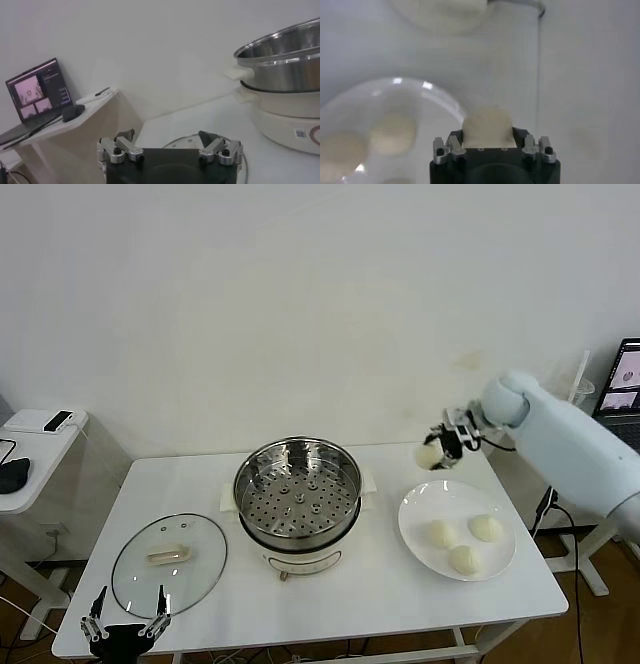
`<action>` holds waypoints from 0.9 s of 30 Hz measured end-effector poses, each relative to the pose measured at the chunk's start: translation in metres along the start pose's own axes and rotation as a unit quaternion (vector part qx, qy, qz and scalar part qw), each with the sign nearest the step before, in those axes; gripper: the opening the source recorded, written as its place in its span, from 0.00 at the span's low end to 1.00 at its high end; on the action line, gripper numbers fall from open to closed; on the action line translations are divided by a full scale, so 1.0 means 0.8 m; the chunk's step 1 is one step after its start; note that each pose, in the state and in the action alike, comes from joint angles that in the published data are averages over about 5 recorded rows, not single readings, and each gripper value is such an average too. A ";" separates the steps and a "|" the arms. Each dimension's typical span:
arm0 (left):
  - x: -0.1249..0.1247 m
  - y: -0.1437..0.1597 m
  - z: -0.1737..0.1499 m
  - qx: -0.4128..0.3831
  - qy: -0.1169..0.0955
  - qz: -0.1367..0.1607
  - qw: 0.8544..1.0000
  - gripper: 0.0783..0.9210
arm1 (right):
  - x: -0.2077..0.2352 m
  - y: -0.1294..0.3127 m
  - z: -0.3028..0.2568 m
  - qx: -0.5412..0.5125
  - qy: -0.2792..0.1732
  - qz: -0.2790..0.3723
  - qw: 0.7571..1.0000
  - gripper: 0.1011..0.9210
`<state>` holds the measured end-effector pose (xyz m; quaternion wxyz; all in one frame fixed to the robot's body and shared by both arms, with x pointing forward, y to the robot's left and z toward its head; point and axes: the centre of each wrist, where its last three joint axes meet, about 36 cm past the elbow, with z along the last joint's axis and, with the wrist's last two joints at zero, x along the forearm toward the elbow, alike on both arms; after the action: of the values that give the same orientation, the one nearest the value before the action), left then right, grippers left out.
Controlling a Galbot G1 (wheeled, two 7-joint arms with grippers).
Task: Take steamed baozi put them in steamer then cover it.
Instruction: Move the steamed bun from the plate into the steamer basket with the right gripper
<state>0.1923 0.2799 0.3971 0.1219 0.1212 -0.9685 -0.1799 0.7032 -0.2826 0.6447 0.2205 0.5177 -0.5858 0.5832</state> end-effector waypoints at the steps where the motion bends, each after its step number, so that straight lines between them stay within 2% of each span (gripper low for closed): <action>1: 0.000 0.001 0.000 0.000 0.000 0.000 1.000 0.88 | 0.003 -0.007 -0.011 0.007 -0.007 0.002 1.000 0.63; 7: -0.002 0.007 0.003 0.001 0.002 -0.002 1.000 0.88 | 0.008 -0.045 -0.082 0.061 -0.047 0.009 0.997 0.63; 12: -0.005 0.013 0.003 0.002 0.002 -0.004 1.000 0.88 | -0.012 -0.064 -0.139 0.117 -0.067 0.003 0.991 0.63; 19: -0.006 0.019 0.007 0.005 0.008 0.004 1.000 0.88 | -0.063 -0.077 -0.203 0.208 -0.072 -0.007 0.975 0.63; 27: -0.006 0.029 0.008 0.009 0.016 0.008 1.000 0.88 | -0.123 -0.074 -0.253 0.314 -0.068 -0.021 0.947 0.63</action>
<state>0.1909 0.3041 0.3987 0.1376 0.1169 -0.9690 -0.1684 0.7204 -0.0509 0.6319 0.0189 0.6114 -0.3752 0.6965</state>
